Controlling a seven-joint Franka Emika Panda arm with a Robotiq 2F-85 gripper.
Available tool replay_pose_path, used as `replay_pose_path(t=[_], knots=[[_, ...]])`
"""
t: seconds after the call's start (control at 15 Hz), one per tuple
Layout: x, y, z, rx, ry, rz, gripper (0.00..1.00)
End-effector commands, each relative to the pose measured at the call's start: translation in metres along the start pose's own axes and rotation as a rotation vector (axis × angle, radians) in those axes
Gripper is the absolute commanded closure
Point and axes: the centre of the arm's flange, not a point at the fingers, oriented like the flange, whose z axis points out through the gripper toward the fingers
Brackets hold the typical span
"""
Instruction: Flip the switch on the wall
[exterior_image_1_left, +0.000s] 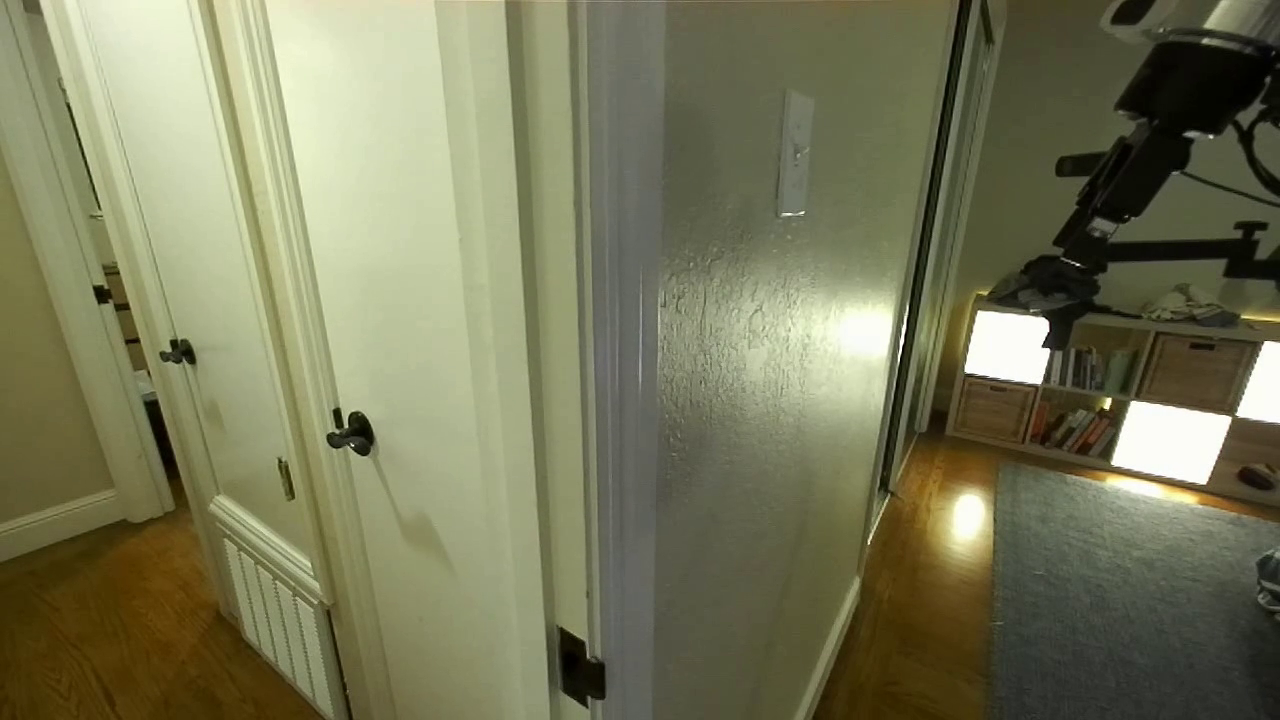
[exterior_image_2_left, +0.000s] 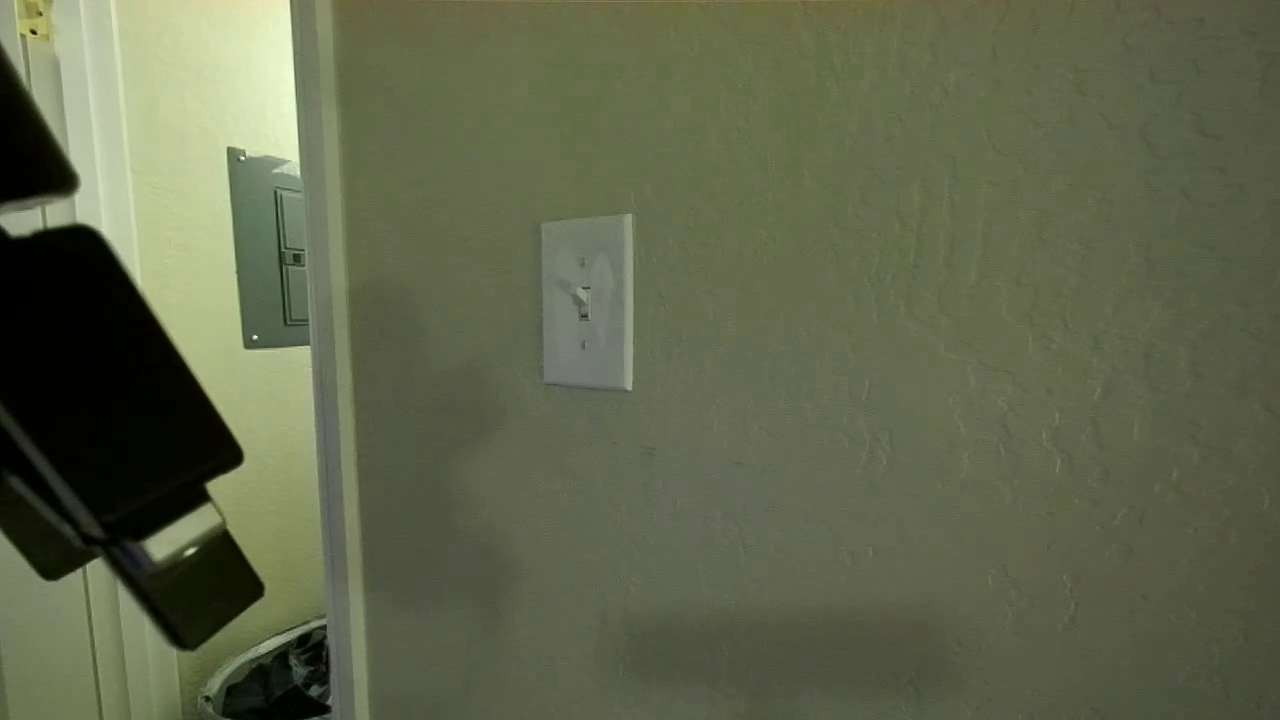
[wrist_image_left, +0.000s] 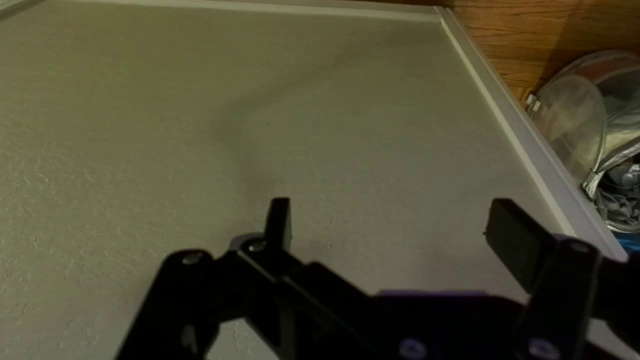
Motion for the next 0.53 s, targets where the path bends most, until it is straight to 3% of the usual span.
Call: replay_pose_path(t=[0.0, 0.47], knots=[[0.000, 0.000, 0.000, 0.000, 0.000, 0.000, 0.00], [0.051, -0.004, 0.009, -0.046, 0.145, -0.024, 0.00]])
